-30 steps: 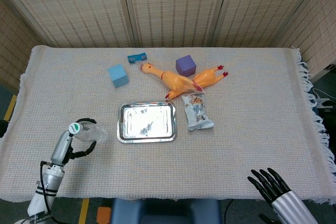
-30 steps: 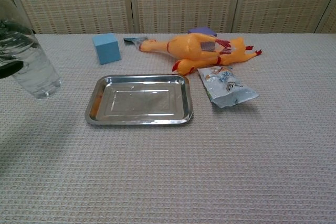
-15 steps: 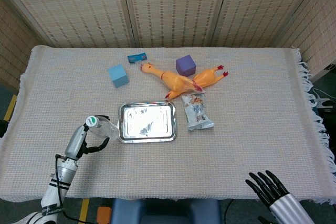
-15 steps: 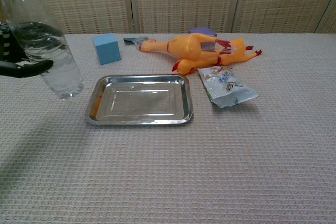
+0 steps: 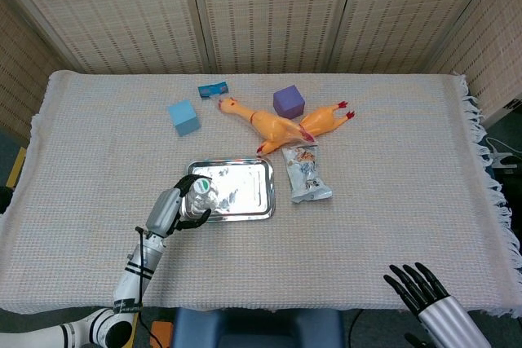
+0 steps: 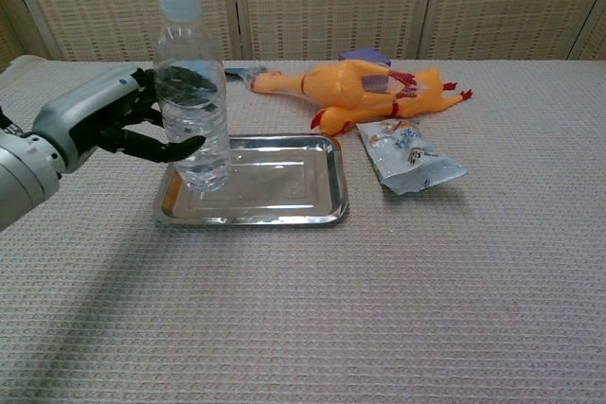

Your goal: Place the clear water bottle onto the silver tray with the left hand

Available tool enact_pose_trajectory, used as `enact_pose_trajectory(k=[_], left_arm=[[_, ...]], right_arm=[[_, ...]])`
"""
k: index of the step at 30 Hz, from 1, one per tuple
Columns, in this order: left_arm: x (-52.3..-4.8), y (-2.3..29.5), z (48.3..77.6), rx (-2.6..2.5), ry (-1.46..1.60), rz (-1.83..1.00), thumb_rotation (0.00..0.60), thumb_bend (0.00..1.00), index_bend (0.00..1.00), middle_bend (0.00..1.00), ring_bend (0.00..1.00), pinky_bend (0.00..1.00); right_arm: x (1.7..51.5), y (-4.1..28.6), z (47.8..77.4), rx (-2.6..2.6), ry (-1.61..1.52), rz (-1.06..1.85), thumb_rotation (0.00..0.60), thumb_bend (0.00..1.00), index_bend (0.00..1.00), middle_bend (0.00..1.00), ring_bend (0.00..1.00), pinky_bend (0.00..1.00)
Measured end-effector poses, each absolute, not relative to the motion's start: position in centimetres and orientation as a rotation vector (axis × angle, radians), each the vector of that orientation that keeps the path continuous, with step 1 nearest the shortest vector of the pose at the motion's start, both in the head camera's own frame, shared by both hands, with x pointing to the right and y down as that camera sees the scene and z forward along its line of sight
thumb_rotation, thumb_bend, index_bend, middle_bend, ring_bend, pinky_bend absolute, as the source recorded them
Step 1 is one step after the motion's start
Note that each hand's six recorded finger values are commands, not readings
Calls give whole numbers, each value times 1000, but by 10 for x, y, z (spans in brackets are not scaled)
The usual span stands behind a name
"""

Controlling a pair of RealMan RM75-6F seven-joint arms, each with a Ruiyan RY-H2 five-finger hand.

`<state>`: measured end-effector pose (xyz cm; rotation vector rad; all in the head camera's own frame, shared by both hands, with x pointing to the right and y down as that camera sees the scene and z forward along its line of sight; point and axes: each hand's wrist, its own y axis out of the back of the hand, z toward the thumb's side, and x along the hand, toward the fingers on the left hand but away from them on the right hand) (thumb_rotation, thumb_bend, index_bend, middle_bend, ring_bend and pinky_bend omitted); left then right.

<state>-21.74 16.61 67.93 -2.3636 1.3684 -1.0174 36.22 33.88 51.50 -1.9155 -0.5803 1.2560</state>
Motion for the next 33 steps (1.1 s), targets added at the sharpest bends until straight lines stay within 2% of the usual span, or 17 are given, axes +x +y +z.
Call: enact_pose_trajectory(k=[7, 12, 15, 18, 22, 33], left_arm=[[-204, 155, 711, -2361, 1327, -1102, 600, 448, 205, 216, 104, 282], [-201, 151, 722, -2378, 1300, -1134, 600, 444, 169, 197, 81, 258], [-203, 151, 724, -2375, 1312, -1142, 600, 425, 64, 128, 15, 175], [-204, 149, 723, -2356, 1328, -1138, 600, 412, 9, 75, 0, 125], [-205, 149, 723, -2341, 1312, -1140, 600, 417, 0, 36, 0, 114], [-213, 153, 724, -2334, 1299, -1151, 600, 418, 0, 10, 0, 110]], right_arm=[[366, 331, 528, -1939, -570, 1308, 600, 0, 0, 0, 0, 0], [367, 329, 527, -1935, -577, 1310, 600, 0, 0, 0, 0, 0], [367, 329, 528, -1936, -573, 1313, 600, 0, 0, 0, 0, 0], [367, 330, 528, -1936, -574, 1313, 600, 0, 0, 0, 0, 0], [366, 330, 527, -1936, -578, 1308, 600, 0, 0, 0, 0, 0], [366, 331, 526, -1935, -577, 1299, 600, 0, 0, 0, 0, 0]])
